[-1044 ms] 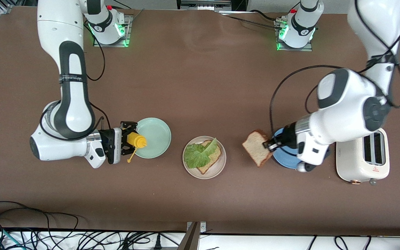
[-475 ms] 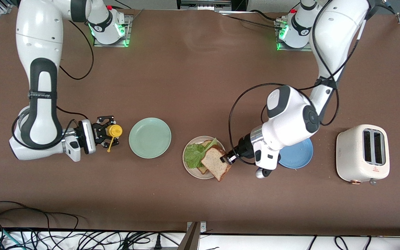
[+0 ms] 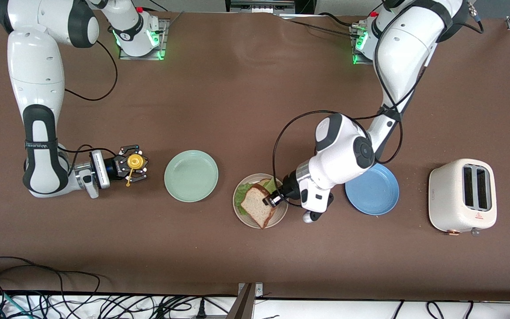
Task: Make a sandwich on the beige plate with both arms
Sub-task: 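Lay toast on the lettuce with the left gripper while the right gripper withdraws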
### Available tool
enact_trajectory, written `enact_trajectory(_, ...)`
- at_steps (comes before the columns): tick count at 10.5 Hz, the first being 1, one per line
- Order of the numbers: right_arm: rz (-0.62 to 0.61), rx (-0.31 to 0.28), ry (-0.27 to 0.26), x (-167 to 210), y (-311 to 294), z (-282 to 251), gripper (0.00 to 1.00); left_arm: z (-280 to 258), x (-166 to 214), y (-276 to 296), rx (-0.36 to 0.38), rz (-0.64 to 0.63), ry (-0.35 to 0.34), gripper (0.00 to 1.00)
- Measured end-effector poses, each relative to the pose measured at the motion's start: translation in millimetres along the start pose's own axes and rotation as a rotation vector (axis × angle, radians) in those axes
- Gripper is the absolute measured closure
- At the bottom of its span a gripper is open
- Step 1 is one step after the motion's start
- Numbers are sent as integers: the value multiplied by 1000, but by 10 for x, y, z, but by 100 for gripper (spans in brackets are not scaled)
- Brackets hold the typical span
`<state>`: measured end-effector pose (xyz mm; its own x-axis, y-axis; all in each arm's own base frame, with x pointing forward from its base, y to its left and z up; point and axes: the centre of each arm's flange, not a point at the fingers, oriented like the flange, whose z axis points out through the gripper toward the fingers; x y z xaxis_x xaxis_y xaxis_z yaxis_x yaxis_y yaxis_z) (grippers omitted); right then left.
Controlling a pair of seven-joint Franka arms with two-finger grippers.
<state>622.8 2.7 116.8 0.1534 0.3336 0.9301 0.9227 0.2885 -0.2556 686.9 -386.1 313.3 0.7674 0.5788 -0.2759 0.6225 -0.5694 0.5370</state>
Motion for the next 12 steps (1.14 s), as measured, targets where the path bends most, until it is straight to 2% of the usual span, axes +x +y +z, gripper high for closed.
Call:
enact_trajectory(2, -109, -1, 12, 14, 19, 33, 93, 63, -77, 5, 3, -2, -6, 91)
enact_trajectory(5, -185, -12, 30, -140, 6, 53, 93, 169, -26, -79, 18, -13, -10, 91)
enact_trajectory(7, -190, -16, 86, -288, -17, 121, 93, 207, -13, -110, 23, -16, -12, 91)
enact_trajectory(8, -185, -17, 107, -319, -31, 128, 82, 224, -13, -129, 28, -17, -14, 91)
enact_trajectory(11, -182, -42, 111, -361, -80, -43, 41, 278, 19, -225, 61, -41, -23, 82)
enact_trajectory(12, -176, -56, 106, -387, -116, -159, 23, 302, 22, -268, 84, -55, -35, 73)
